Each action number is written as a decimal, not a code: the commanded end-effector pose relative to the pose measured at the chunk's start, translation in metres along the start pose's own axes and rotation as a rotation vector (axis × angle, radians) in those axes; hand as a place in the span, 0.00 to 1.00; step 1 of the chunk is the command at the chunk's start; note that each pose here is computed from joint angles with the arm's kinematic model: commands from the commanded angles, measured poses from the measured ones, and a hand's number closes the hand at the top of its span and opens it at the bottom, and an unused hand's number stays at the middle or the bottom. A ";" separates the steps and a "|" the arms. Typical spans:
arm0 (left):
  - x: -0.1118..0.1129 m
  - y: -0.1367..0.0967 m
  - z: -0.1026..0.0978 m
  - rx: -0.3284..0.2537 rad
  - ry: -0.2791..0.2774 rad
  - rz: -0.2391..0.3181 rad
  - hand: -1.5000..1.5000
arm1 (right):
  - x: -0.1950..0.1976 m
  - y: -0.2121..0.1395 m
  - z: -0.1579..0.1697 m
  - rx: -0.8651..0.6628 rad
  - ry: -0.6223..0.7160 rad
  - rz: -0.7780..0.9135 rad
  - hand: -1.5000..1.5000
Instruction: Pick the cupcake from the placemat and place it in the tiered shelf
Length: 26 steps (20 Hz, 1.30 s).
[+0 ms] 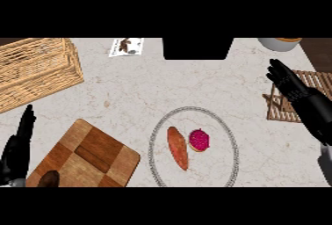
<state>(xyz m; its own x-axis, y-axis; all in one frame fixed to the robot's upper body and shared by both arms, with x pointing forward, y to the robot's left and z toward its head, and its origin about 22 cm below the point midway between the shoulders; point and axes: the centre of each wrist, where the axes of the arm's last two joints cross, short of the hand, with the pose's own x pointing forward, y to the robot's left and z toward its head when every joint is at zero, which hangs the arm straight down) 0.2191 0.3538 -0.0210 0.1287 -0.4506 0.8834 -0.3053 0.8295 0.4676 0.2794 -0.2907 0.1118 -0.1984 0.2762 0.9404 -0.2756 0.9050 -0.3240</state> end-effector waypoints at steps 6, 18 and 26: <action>0.032 -0.006 -0.024 -0.185 0.083 0.176 0.50 | 0.025 0.161 -0.042 -0.026 -0.220 -0.063 1.00; 0.011 0.000 -0.005 -0.230 0.179 0.234 0.50 | -0.023 0.262 0.015 -0.457 0.049 0.337 0.00; 0.007 0.004 0.000 -0.220 0.203 0.245 0.50 | -0.008 0.249 -0.002 -0.384 0.370 0.791 0.00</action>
<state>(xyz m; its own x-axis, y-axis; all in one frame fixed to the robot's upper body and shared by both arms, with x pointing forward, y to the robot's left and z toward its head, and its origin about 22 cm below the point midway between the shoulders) 0.2251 0.3531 -0.0065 0.2531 -0.1787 0.9508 -0.1407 0.9656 0.2189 0.2169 -0.0767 0.0141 0.0176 0.7938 0.6079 0.1880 0.5945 -0.7818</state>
